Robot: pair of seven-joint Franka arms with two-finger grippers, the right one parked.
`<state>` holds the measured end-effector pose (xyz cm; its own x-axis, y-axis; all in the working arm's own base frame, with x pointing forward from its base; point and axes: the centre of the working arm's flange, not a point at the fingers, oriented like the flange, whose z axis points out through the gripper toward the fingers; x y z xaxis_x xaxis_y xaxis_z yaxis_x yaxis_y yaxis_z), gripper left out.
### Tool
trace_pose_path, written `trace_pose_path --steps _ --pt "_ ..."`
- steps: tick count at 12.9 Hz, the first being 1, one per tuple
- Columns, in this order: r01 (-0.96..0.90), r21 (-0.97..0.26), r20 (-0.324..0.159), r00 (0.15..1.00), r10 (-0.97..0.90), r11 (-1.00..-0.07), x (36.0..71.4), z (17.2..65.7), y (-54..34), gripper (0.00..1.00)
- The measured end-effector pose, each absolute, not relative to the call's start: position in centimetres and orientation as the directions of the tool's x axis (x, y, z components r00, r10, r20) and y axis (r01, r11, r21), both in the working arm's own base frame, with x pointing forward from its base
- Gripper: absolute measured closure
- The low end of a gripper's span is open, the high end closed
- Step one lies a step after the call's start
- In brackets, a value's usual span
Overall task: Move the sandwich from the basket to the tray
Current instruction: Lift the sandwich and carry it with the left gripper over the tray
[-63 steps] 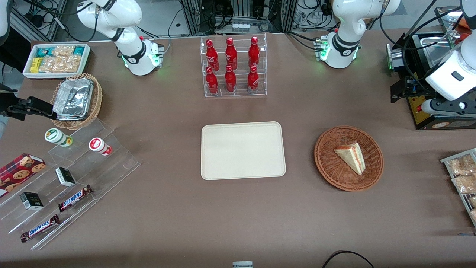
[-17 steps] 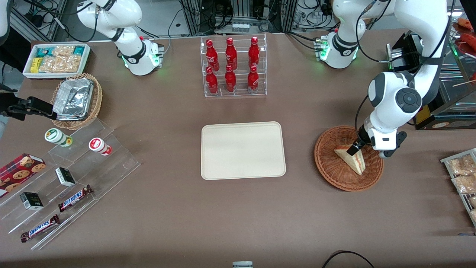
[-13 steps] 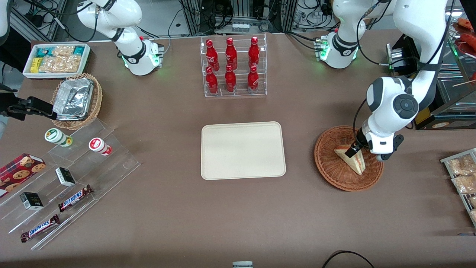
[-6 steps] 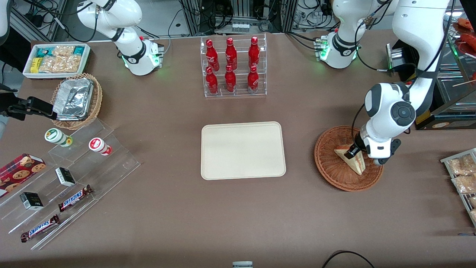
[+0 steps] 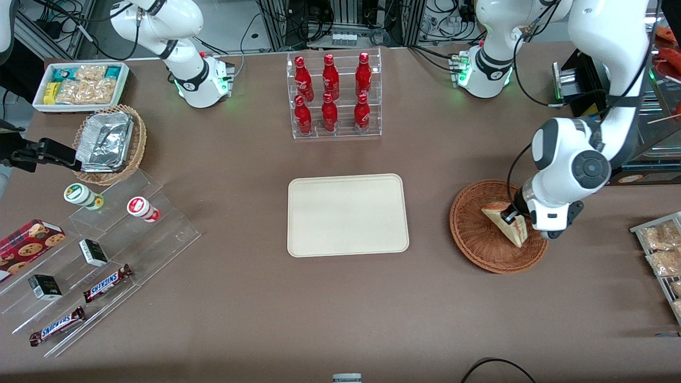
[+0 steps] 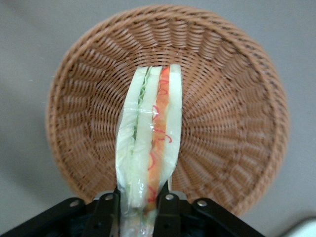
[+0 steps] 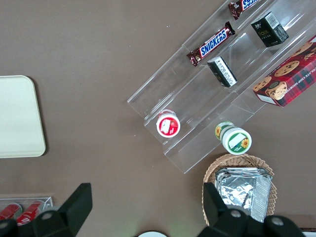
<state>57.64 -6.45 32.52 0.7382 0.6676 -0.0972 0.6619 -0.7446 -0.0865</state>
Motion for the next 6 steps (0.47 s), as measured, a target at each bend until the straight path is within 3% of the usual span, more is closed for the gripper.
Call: trace_pose_path --steps 2,6 --pt "0.573 -0.098 -0.125 0.804 0.581 -0.814 58.8 36.1 -8.2 0.85" --pt "0.41 -0.091 -0.144 0.896 0.42 -0.907 58.7 36.0 -16.0 0.85"
